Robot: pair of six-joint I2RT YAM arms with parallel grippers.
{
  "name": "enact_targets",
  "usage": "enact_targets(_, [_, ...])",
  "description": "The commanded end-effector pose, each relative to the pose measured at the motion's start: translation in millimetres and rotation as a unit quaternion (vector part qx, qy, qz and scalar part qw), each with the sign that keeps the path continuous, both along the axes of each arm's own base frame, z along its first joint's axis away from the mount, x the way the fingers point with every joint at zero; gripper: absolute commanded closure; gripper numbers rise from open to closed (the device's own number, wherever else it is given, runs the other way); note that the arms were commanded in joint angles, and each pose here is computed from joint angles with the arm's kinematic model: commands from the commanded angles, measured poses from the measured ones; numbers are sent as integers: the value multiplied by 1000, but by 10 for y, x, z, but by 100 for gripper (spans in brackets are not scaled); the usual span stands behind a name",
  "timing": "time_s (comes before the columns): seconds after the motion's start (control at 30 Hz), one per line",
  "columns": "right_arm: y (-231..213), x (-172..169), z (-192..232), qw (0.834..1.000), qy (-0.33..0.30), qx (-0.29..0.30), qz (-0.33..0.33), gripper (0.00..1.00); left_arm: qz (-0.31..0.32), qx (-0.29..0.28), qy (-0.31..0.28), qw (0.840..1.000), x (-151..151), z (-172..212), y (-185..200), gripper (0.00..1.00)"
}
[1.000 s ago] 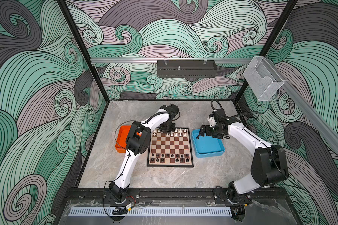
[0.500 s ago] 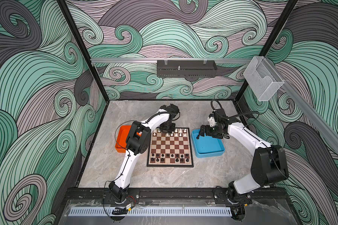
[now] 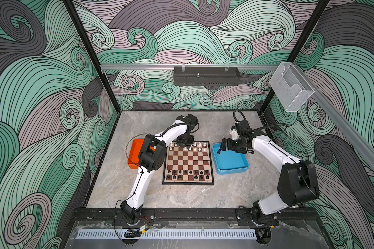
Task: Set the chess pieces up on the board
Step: 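Lower the white pawn onto an empty far-row square with the left gripper, then open the left gripper and return to the orange tray while the right shifts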
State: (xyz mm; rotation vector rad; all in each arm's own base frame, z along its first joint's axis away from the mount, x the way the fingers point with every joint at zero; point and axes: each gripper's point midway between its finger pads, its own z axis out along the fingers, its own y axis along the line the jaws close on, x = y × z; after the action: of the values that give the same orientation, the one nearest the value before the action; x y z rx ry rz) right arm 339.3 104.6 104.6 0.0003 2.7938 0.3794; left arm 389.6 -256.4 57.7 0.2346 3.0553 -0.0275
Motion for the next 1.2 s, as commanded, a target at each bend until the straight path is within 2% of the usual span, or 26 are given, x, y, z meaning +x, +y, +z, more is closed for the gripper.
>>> enact_targets(0.0, [-24, -14, 29, 1000, -5, 3, -5, 0, 1, -10, -30, 1000, -22, 414, 13, 69])
enact_targets(0.17, [-33, -16, 55, 1000, -9, 3, -6, 0, 2, 0, -42, 999, -77, 577, 114, 66])
enact_targets(0.33, [-31, -22, 76, 1000, -10, 5, -8, 0, 3, 4, -63, 998, -173, 828, 249, 56])
enact_targets(0.47, [-4, -6, 131, 1000, -10, 12, -9, 1, 16, 9, -87, 996, -257, 1087, 435, 43])
enact_targets(0.67, [20, 57, 209, 1000, 2, 15, -12, 1, 64, -1, -93, 994, -374, 1382, 903, 14])
enact_targets(0.77, [75, 102, 265, 999, 7, 29, -16, 0, 110, -9, -81, 991, -423, 1420, 1256, 6])
enact_targets(0.9, [122, 180, 373, 999, 2, 34, -17, 0, 163, 0, -65, 985, -486, 1387, 1724, 3])
enact_targets(1.03, [122, 277, 411, 1000, -4, 24, -11, 0, 183, 26, -29, 982, -577, 1186, 2034, 3])
enact_targets(1.1, [117, 322, 361, 1000, 6, 17, -5, 0, 194, 31, 4, 980, -637, 1023, 2132, 4])
enact_targets(1.17, [117, 364, 320, 1000, 15, 12, 0, 0, 201, 32, 28, 979, -678, 898, 2181, 9])
